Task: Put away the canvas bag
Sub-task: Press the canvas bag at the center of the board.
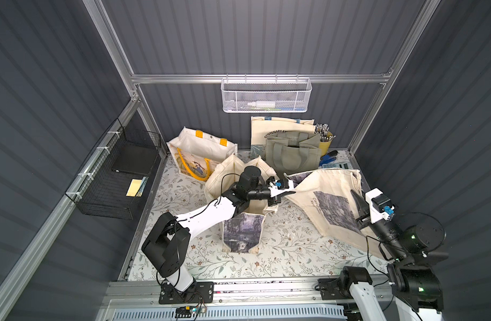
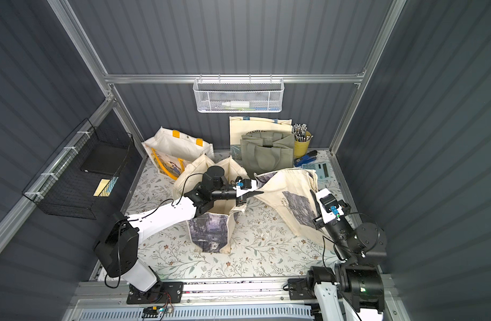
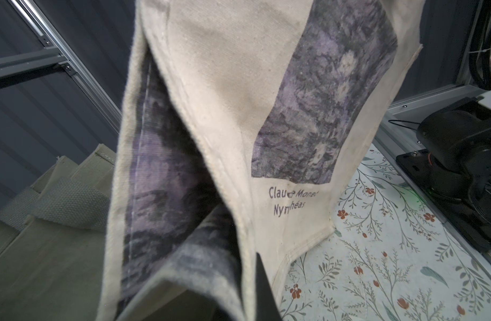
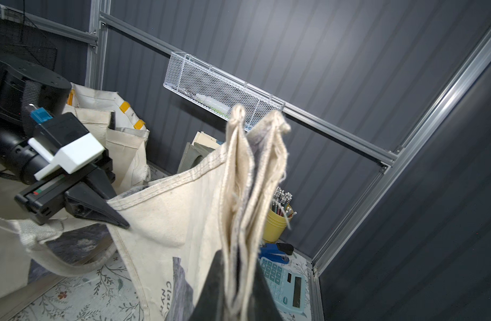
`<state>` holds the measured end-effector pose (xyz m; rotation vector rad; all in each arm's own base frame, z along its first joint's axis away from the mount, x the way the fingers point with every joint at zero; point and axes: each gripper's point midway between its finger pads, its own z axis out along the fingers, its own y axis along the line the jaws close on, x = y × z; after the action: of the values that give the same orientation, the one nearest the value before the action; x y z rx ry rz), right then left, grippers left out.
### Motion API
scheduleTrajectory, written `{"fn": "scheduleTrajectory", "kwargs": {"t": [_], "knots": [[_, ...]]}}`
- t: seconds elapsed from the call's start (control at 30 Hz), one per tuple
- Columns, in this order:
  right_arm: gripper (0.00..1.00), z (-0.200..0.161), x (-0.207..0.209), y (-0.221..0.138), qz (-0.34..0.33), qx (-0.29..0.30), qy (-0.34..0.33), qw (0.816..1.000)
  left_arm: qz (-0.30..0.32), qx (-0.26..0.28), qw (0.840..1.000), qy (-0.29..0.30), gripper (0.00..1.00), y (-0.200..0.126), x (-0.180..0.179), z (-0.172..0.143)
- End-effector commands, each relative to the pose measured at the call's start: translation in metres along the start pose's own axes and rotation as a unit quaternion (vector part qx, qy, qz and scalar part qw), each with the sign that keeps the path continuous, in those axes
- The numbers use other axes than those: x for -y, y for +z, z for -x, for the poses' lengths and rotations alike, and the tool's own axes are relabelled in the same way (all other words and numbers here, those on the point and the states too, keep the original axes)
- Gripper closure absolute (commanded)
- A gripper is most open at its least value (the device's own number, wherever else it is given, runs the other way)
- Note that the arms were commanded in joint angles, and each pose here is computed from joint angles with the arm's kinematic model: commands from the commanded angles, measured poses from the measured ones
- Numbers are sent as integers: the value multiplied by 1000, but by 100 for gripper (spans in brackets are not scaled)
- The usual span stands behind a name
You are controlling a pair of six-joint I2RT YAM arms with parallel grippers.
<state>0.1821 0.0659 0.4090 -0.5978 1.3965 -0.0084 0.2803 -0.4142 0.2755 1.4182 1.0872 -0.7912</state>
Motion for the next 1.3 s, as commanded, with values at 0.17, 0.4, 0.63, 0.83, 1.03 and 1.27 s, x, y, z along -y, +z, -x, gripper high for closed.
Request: {"fn": "scheduleTrajectory", "kwargs": {"t": [0.17, 0.4, 0.63, 0.83, 1.03, 1.27], "knots": [[100, 63, 3, -15, 13, 70, -50, 996, 25, 15, 1000, -2, 82, 8, -9, 0], [100, 76, 3, -18, 27, 72, -59, 995, 54, 11, 998, 9, 61, 7, -21, -5], [100, 65, 1, -15, 32, 50, -54, 997, 91, 19, 995, 20, 41, -3, -31, 4], [100, 58, 0, -14, 32, 39, -52, 997, 109, 6, 994, 22, 36, -14, -34, 3], [100, 58, -1, -16, 34, 36, -53, 997, 116, -8, 993, 28, 35, -24, -45, 0], [100, 63, -4, -17, 47, 36, -54, 997, 67, -18, 997, 27, 31, -25, -49, -1]]}}
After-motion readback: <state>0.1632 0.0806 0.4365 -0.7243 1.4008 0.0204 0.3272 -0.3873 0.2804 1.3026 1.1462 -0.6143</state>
